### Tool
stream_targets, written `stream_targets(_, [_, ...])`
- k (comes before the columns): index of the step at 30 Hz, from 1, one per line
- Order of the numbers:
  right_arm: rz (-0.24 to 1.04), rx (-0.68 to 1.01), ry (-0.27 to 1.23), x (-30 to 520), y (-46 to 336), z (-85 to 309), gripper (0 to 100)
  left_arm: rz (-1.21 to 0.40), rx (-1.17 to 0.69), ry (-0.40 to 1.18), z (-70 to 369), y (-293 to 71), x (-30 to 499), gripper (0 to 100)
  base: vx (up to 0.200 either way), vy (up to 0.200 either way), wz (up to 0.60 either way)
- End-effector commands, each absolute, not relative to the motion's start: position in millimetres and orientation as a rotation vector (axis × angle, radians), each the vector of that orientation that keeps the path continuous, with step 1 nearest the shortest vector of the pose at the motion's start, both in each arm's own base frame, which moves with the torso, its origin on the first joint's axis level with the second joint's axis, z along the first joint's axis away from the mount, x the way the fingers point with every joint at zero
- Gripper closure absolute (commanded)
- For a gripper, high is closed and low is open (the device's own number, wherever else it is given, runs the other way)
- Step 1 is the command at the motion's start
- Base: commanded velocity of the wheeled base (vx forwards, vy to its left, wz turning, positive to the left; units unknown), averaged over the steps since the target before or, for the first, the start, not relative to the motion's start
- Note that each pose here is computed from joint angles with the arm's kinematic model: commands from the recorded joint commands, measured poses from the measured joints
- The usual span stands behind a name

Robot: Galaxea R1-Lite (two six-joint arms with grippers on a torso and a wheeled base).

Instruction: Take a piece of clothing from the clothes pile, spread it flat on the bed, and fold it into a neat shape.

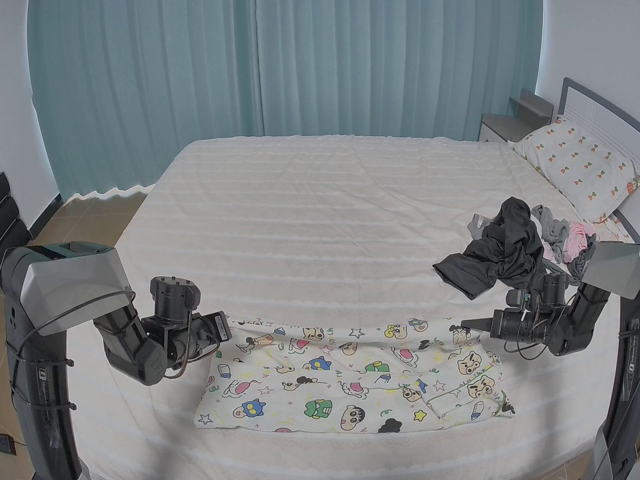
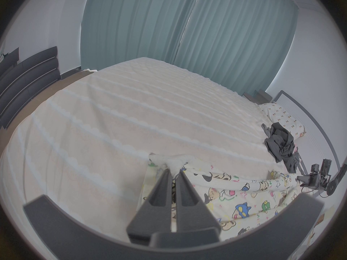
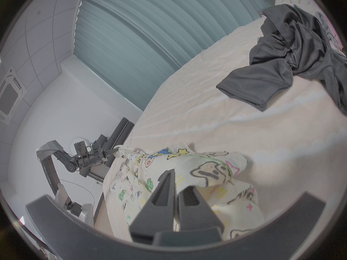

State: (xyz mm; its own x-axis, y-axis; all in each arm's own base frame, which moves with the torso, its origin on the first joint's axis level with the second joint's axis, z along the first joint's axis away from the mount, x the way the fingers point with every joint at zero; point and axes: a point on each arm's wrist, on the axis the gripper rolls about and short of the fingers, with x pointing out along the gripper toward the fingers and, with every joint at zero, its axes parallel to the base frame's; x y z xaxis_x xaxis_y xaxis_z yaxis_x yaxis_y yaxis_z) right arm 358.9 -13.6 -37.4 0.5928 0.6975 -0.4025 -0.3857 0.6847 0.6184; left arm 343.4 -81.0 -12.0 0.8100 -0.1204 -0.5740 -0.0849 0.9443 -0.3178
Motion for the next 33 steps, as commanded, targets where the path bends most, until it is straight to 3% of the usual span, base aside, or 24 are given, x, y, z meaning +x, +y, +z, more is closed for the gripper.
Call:
stream_targets(1, [0.668,0.486,0.716,344,-12,-45,100,-0.030,-0.339,0.684,-23,-77,325,100,0.000,0.000,0.00])
stream_targets(21, [0.678,0.425,0.786,314,-10,-59,100,-0.067,-0.257,0.869,-58,-72,283,100,0.000,0.000,0.00])
stream_targets(22, [0.677,0.425,0.789,314,-10,-59,100,-0.067,-0.256,0.875,-60,-72,282,0,0.000,0.000,0.00])
stream_targets(23, [0.672,0.423,0.789,313,-10,-59,100,-0.066,-0.256,0.878,-60,-72,282,0,0.000,0.000,0.00])
stream_targets(24, [0.666,0.421,0.792,313,-10,-59,0,-0.065,-0.256,0.881,-61,-71,281,0,0.000,0.000,0.00])
stream_targets(33, [0.553,0.395,0.765,306,-25,-45,0,-0.034,-0.334,0.842,-58,-64,270,0,0.000,0.000,0.00])
